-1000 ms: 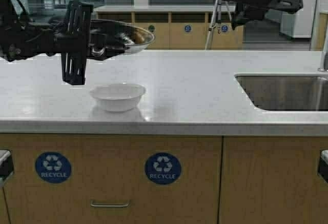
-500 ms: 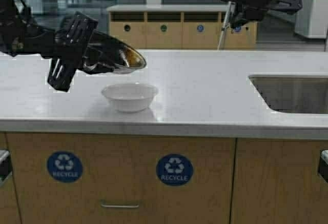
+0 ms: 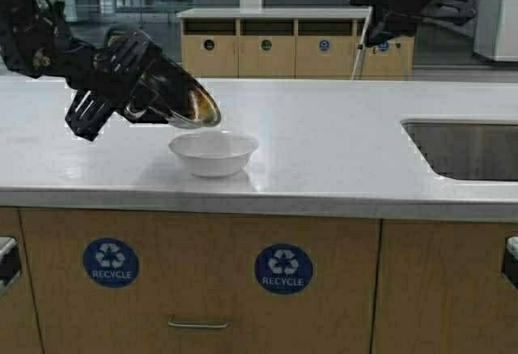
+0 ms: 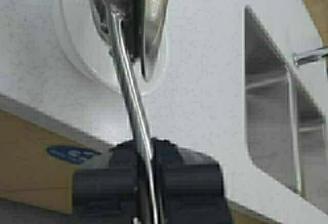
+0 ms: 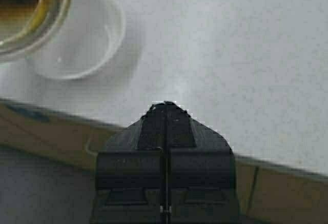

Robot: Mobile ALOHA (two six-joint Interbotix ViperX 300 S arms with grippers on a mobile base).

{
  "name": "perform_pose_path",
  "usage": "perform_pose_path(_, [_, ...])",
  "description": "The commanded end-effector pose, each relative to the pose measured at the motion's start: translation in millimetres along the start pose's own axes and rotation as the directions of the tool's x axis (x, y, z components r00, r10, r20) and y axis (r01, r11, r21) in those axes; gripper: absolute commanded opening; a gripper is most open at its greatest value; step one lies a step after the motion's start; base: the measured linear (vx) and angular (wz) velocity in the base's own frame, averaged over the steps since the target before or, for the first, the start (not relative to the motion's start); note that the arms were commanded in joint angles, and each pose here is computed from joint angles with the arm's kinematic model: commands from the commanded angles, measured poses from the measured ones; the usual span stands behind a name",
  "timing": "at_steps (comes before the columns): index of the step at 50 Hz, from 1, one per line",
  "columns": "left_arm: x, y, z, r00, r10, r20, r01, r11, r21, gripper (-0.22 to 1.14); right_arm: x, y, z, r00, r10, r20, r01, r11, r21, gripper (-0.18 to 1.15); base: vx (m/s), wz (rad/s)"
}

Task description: Add oil to the pan and cook the shrimp and serve it

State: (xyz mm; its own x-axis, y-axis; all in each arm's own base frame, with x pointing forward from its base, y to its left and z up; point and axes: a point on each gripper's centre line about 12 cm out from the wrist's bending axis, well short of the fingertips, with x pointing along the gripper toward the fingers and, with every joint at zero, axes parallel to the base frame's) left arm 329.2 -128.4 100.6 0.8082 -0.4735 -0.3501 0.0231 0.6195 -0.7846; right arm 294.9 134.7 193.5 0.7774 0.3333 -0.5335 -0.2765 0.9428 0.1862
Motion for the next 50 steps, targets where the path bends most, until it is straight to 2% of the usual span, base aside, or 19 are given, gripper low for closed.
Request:
perform_pose_path(1, [-2,-32,27,0.994,-0.077,0.081,0.069,0.993,0.097,0.04,-2,3,10,1.000,0.007,0.030,-0.007,1.000,0.003,0.05,0.00,0.00])
perform_pose_path(10, [0,-36,33,0.996,-0.038,0.083,0.022,0.982,0.188,0.04,-2,3,10,1.000,0.007,0.029,-0.007,1.000,0.004,0.05,0.00,0.00])
perform_pose_path(32, [5,-37,42,0.992,-0.024,0.125,-0.002,0.979,0.204,0.04,-4,4,10,0.999,0.011,0.033,-0.011,1.000,0.004,0.05,0.00,0.00])
perform_pose_path(43, [4,-32,42,0.989,-0.020,0.147,0.004,0.994,0.108,0.04,-4,3,11,0.999,0.008,0.035,-0.009,1.000,0.006,0.05,0.00,0.00])
perform_pose_path(50, [5,-33,42,0.979,-0.085,0.187,0.082,0.996,0.020,0.04,-4,4,11,0.999,0.011,0.035,-0.011,1.000,0.005,0.05,0.00,0.00])
